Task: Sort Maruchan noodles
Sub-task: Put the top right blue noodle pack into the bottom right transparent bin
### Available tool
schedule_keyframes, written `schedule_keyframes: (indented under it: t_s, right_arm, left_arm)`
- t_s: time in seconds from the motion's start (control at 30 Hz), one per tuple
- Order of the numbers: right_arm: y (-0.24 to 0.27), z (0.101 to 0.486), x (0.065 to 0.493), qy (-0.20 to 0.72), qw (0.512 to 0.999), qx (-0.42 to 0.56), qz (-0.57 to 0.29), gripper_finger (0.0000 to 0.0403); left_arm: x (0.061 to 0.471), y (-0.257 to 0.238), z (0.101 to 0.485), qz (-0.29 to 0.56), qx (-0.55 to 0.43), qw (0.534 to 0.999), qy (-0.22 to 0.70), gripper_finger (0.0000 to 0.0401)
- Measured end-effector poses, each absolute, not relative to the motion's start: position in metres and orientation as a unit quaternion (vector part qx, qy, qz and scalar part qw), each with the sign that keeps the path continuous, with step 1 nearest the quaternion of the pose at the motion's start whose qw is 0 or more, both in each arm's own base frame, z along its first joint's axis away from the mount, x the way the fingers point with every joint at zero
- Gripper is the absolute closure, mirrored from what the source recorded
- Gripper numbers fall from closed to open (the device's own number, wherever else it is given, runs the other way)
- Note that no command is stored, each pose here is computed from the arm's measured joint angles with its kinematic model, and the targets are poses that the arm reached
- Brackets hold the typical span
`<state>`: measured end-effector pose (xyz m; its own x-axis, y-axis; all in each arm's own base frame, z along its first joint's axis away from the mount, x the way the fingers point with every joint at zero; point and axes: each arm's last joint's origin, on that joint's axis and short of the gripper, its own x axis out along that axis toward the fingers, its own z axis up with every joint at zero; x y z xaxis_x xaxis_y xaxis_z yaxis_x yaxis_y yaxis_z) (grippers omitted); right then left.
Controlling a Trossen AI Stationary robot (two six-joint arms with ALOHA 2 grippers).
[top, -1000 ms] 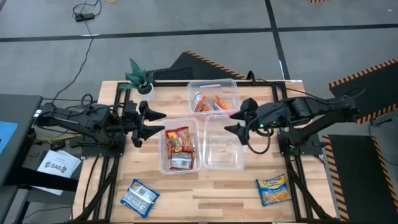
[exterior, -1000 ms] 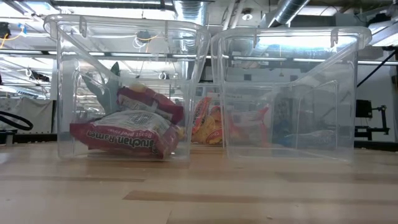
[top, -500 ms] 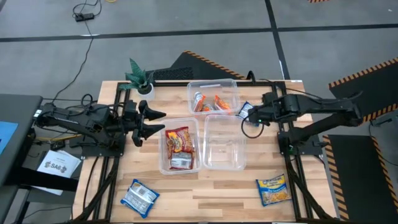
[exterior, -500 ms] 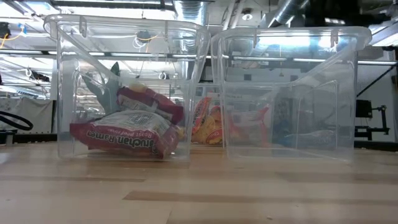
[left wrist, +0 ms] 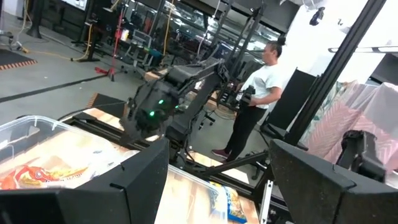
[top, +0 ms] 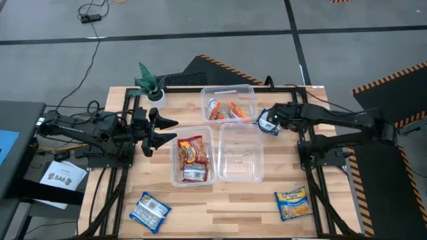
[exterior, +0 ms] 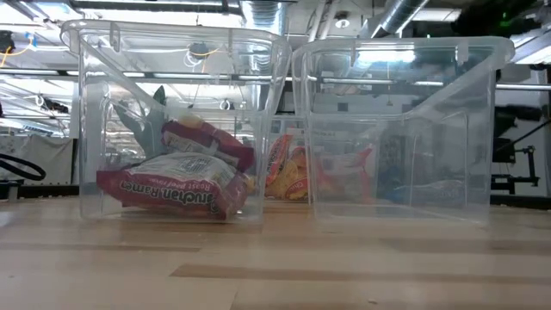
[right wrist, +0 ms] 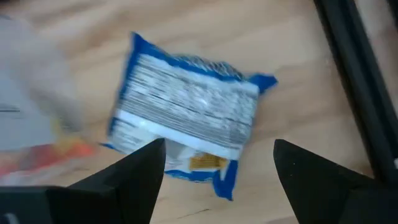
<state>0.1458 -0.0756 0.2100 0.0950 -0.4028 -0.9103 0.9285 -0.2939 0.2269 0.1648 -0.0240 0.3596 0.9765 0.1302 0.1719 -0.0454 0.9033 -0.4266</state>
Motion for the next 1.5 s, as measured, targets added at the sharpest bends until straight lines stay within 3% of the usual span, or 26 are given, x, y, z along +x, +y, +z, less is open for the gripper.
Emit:
schedule_keyframes:
  t_s: [0.33, 0.53, 0.67, 0.83, 0.93, 1.1, 1.27, 1.5]
  right_arm:
    - [-0.084, 0.166, 0.138, 0.237, 0.504, 0.564, -0.61, 0.0087]
    - [-0.083, 0.15, 0.135, 0.215, 0.493, 0.585, -0.607, 0.0121]
    - [-0.082, 0.141, 0.132, 0.199, 0.491, 0.595, -0.605, 0.019]
    - [-0.076, 0.14, 0.133, 0.217, 0.51, 0.582, -0.594, 0.0354]
    - [-0.074, 0.143, 0.133, 0.213, 0.532, 0.577, -0.581, 0.0385]
    - [-0.071, 0.161, 0.128, 0.183, 0.551, 0.571, -0.58, 0.0396]
    - [-0.071, 0.202, 0.121, 0.106, 0.593, 0.541, -0.586, 0.0398]
    - [-0.071, 0.283, 0.11, 0.01, 0.696, 0.463, -0.548, 0.0398]
  left_arm:
    - [0.165, -0.024, 0.36, 0.044, -0.223, 0.969, -0.099, 0.0138]
    - [0.165, -0.024, 0.36, 0.045, -0.224, 0.969, -0.099, 0.0138]
    - [0.165, -0.024, 0.36, 0.045, -0.226, 0.968, -0.099, 0.0138]
    - [0.165, -0.024, 0.36, 0.044, -0.232, 0.966, -0.1, 0.0138]
    - [0.165, -0.024, 0.36, 0.044, -0.233, 0.966, -0.1, 0.0138]
    - [0.165, -0.024, 0.36, 0.044, -0.236, 0.966, -0.1, 0.0138]
    - [0.165, -0.024, 0.36, 0.043, -0.237, 0.965, -0.1, 0.0138]
    - [0.165, -0.024, 0.36, 0.037, -0.238, 0.966, -0.099, 0.0138]
